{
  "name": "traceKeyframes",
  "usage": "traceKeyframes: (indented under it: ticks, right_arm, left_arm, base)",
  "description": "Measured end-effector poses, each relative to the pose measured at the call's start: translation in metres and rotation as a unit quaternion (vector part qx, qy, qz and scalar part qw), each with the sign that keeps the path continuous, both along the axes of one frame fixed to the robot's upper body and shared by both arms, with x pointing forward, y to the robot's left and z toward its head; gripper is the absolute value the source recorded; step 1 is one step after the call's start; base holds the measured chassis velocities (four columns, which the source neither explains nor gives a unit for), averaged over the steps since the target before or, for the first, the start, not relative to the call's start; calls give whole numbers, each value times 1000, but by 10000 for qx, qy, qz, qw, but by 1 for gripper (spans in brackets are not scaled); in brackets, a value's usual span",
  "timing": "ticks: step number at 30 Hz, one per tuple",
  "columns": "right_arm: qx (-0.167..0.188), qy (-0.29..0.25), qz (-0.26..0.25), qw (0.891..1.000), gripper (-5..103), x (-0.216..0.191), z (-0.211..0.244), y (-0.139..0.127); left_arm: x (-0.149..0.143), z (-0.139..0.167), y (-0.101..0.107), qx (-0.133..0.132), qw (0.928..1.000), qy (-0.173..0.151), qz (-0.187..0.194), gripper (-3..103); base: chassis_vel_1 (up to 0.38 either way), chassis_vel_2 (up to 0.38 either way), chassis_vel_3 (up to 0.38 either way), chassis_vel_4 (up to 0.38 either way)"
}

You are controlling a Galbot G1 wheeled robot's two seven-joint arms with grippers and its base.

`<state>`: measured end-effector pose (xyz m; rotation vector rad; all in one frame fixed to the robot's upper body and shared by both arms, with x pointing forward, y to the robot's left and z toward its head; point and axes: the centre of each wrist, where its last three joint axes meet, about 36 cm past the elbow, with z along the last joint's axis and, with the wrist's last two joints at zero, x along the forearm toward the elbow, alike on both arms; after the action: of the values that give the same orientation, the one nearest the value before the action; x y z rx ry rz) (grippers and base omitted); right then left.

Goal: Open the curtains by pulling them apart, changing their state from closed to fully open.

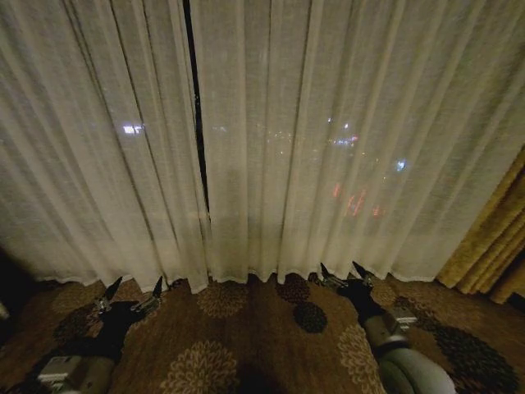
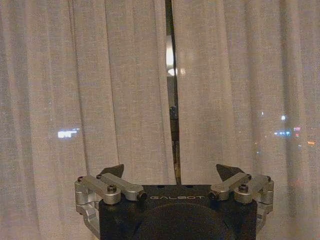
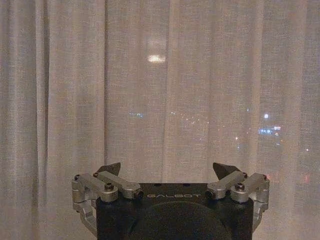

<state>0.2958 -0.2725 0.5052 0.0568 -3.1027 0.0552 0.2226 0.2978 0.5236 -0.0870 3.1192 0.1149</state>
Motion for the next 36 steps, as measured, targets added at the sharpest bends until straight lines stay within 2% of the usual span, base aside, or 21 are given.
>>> traceKeyframes:
  ticks: [36]
  right_arm:
    - [-20, 15, -50, 10000, 100, 1, -4, -2]
  left_arm:
    - [-5, -3, 0, 55, 9999, -60, -131, 100]
  base:
    - [-1, 34, -1, -35]
